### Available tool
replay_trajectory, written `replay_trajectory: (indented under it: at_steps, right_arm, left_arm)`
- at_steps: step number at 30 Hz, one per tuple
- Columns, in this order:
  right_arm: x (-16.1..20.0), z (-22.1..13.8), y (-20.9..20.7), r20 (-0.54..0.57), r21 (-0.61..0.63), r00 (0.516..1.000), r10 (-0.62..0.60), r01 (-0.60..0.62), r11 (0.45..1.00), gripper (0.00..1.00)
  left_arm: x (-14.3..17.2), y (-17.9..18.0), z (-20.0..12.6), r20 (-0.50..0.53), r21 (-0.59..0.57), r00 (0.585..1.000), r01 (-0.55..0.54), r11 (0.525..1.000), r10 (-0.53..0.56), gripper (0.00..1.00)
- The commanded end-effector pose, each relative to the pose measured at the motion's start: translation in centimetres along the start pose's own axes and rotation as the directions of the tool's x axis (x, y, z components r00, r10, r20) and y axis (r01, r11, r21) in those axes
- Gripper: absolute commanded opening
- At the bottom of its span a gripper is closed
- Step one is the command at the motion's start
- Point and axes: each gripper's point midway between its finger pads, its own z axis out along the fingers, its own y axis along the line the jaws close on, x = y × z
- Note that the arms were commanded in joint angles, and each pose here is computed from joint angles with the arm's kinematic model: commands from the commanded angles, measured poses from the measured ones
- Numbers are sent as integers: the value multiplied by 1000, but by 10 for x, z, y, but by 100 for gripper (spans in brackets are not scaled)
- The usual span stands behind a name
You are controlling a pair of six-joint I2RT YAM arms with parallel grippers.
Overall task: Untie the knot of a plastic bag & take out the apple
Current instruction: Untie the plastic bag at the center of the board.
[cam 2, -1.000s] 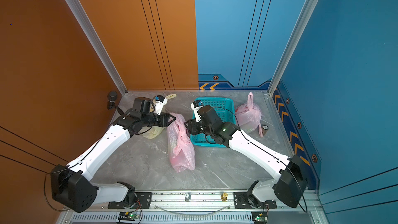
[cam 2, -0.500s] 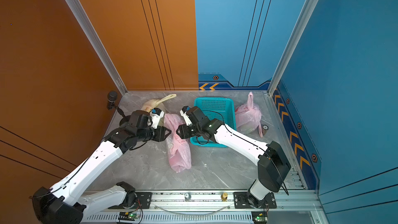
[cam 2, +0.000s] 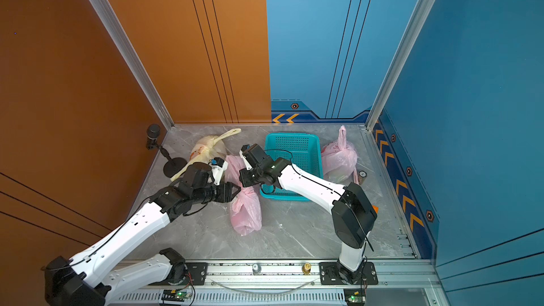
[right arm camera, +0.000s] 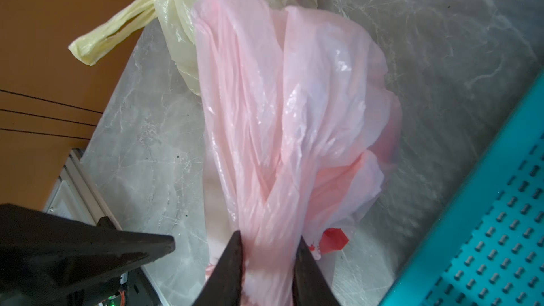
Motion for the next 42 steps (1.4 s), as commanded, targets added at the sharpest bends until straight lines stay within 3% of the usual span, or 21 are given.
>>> replay_trajectory:
  at_steps: [1,6,7,9,10,19,25,40,42]
  right_arm:
    - [-8,-9,7,22,10,1000,-17,17,1000,12]
    - [-13,-17,17,42,-35,999,-19,20,999,6]
    - [-15,-20,20,49,-50,999,-16,19,999,4]
    - [-22,-28,25,76,-80,997,0,6,997,2]
    - [-26,-33,26,89,-97,996,9,0,995,2]
    - [-88,-87,27,217,-370,954,206,-115,922,1]
    - [-128,-101,9,206,-555,910,359,-194,809,1]
    - [-147,-64,-46,118,-590,880,461,-311,745,5]
    - [-149,-60,-47,96,-615,883,460,-311,725,11]
  left_arm:
    - [-4,-6,13,15,32,1000,15,999,-15,57]
    - [-8,-19,26,31,110,999,28,994,-31,37]
    - [-7,-19,28,23,114,999,29,993,-32,30]
    - [-2,-20,31,-9,116,1000,26,993,-25,3]
    - [0,-19,30,-24,106,1000,22,994,-20,0]
    - [7,-12,-26,-45,29,996,-75,997,77,0]
    - [24,9,-53,-32,-41,999,-32,999,30,0]
    - [61,36,-73,-1,-110,995,98,989,-99,0]
    - [61,36,-73,2,-109,995,104,989,-104,0]
